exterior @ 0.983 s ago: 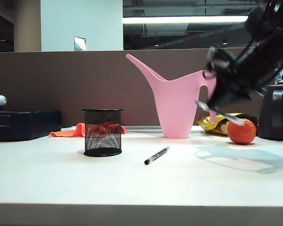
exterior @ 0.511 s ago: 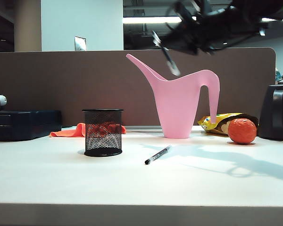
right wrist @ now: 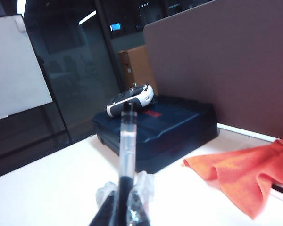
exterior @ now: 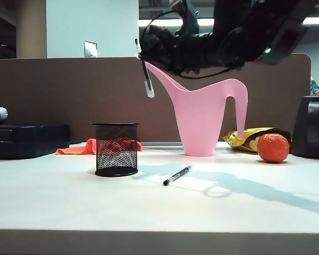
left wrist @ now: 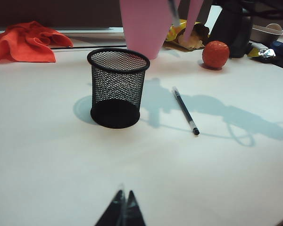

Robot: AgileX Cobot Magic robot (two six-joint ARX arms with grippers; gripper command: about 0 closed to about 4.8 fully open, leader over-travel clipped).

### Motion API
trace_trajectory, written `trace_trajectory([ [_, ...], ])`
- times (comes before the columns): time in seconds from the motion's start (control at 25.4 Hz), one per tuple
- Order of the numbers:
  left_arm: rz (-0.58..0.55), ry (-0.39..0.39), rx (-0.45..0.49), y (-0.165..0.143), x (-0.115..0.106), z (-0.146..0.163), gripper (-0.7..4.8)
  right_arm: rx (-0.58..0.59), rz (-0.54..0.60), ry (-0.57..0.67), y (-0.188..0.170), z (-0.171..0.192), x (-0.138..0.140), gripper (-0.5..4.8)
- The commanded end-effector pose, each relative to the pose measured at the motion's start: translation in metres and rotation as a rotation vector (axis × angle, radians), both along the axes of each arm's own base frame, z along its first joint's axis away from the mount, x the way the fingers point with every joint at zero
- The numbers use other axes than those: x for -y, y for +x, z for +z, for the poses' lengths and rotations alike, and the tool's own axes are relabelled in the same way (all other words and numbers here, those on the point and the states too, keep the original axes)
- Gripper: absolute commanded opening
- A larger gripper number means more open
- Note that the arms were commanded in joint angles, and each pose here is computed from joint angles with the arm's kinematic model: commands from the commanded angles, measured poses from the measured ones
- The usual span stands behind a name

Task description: Pick up a few water-based pens and put them in the pen basket.

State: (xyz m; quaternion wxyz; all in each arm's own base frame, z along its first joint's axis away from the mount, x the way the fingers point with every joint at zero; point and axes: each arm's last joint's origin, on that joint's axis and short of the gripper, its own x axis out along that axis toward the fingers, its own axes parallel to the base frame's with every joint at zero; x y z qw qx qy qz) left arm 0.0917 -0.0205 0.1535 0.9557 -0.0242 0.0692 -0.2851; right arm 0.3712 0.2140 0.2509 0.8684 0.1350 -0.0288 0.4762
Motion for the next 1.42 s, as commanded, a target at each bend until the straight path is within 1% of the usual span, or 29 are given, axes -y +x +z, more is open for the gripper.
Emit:
trace_trajectory([
  [0.04,-0.005,-0.001,0.0,0.0,0.0,0.001,-0.04,0.005,0.01,0.049,0.008,0.004,-0.008,-0.06],
  [0.24,-0.007,-0.001,0.0,0.0,0.0,0.0,-0.04,-0.004,0.028,0.058,0.015,-0.001,-0.023,-0.06],
  [0.31,-0.007,-0.001,0.0,0.0,0.0,0.001,-0.04,-0.012,0.044,0.056,0.019,-0.008,-0.034,-0.06],
  [0.43,-0.007,-0.001,0.001,0.0,0.0,0.001,-0.04,-0.026,0.05,0.049,0.019,-0.016,-0.042,-0.06],
  [0.67,-0.007,-0.001,0.0,0.0,0.0,0.001,-0.04,-0.118,-0.006,0.001,0.022,-0.03,-0.045,-0.06],
  [0.79,-0.007,-0.001,0.0,0.0,0.0,0.001,-0.04,-0.124,-0.01,-0.003,0.022,-0.031,-0.045,-0.04],
  [0.83,-0.007,-0.001,0.0,0.0,0.0,0.001,-0.04,-0.124,-0.01,-0.003,0.022,-0.031,-0.045,0.08],
  [0.87,-0.007,-0.001,0.0,0.0,0.0,0.001,-0.04,-0.125,-0.008,-0.004,0.022,-0.031,-0.045,0.33],
  [0.94,-0.007,-0.001,0.0,0.0,0.0,0.001,-0.04,-0.126,-0.005,-0.005,0.022,-0.031,-0.045,1.02],
  [0.98,-0.007,-0.001,0.0,0.0,0.0,0.001,-0.04,-0.125,-0.005,-0.004,0.021,-0.031,-0.045,1.23],
  [1.02,-0.007,-0.001,0.0,0.0,0.0,0.001,-0.04,-0.125,0.002,-0.005,0.021,-0.031,-0.045,1.27],
  [1.18,-0.006,-0.001,0.0,0.0,0.0,0.001,-0.04,-0.12,0.031,-0.007,0.02,-0.029,-0.045,1.26],
  [1.26,-0.007,-0.001,0.0,0.0,0.0,0.001,-0.04,-0.111,0.065,-0.005,0.019,-0.024,-0.045,0.88],
  [1.34,-0.007,-0.001,0.0,0.0,0.0,0.0,-0.04,-0.105,0.072,-0.001,0.017,-0.017,-0.044,0.44],
  [1.42,-0.006,-0.001,0.0,0.0,0.0,0.0,-0.04,-0.119,0.068,-0.008,0.015,-0.01,-0.042,0.4],
])
